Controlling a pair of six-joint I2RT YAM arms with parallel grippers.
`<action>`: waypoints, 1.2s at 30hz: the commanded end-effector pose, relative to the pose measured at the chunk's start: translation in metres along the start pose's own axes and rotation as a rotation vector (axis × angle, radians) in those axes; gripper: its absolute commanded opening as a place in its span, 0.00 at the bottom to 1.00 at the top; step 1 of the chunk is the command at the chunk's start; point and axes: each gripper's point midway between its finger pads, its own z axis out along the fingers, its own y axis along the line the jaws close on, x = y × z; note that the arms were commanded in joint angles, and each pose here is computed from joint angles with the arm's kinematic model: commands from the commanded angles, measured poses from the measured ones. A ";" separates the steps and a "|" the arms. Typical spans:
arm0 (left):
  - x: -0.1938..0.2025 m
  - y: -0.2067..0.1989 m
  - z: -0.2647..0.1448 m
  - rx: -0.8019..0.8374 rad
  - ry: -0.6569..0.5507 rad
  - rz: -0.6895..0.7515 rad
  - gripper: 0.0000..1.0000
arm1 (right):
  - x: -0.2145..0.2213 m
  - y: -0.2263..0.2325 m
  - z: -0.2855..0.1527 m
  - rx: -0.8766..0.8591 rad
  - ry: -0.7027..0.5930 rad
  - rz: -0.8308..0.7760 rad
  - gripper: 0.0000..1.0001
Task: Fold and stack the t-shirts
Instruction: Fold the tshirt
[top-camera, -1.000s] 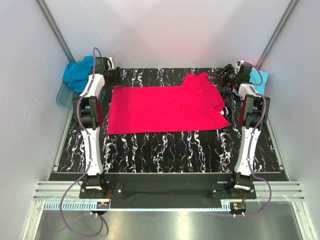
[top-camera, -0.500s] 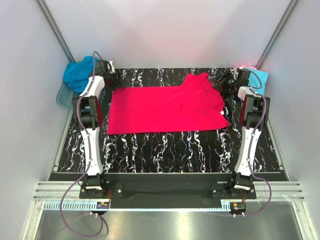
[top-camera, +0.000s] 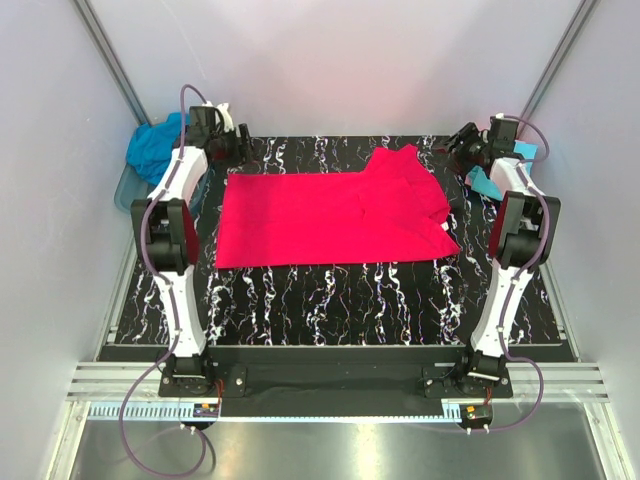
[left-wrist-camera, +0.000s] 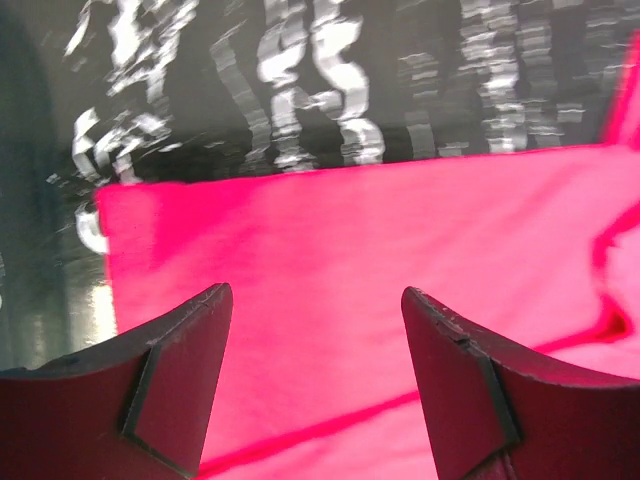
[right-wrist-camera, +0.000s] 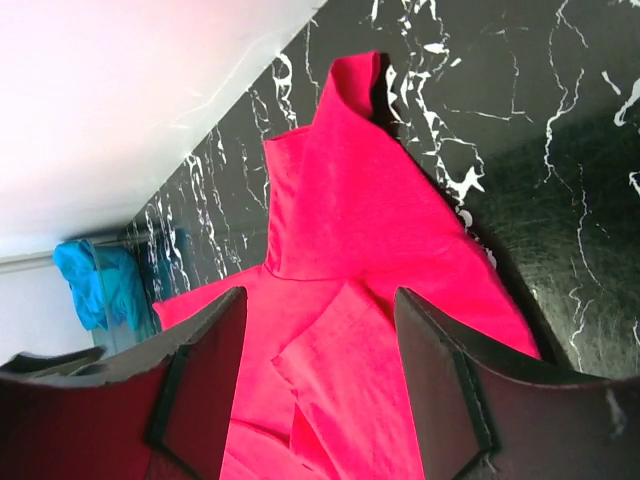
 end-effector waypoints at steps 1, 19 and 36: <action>-0.040 -0.061 -0.058 0.110 -0.140 0.085 0.73 | -0.018 0.023 -0.024 0.010 -0.039 -0.063 0.68; -0.005 -0.127 -0.160 0.239 -0.261 -0.022 0.73 | 0.003 -0.066 -0.033 0.331 0.036 -0.006 0.71; 0.015 -0.147 -0.202 0.261 -0.291 0.039 0.73 | 0.052 -0.075 -0.002 0.252 0.247 0.034 0.71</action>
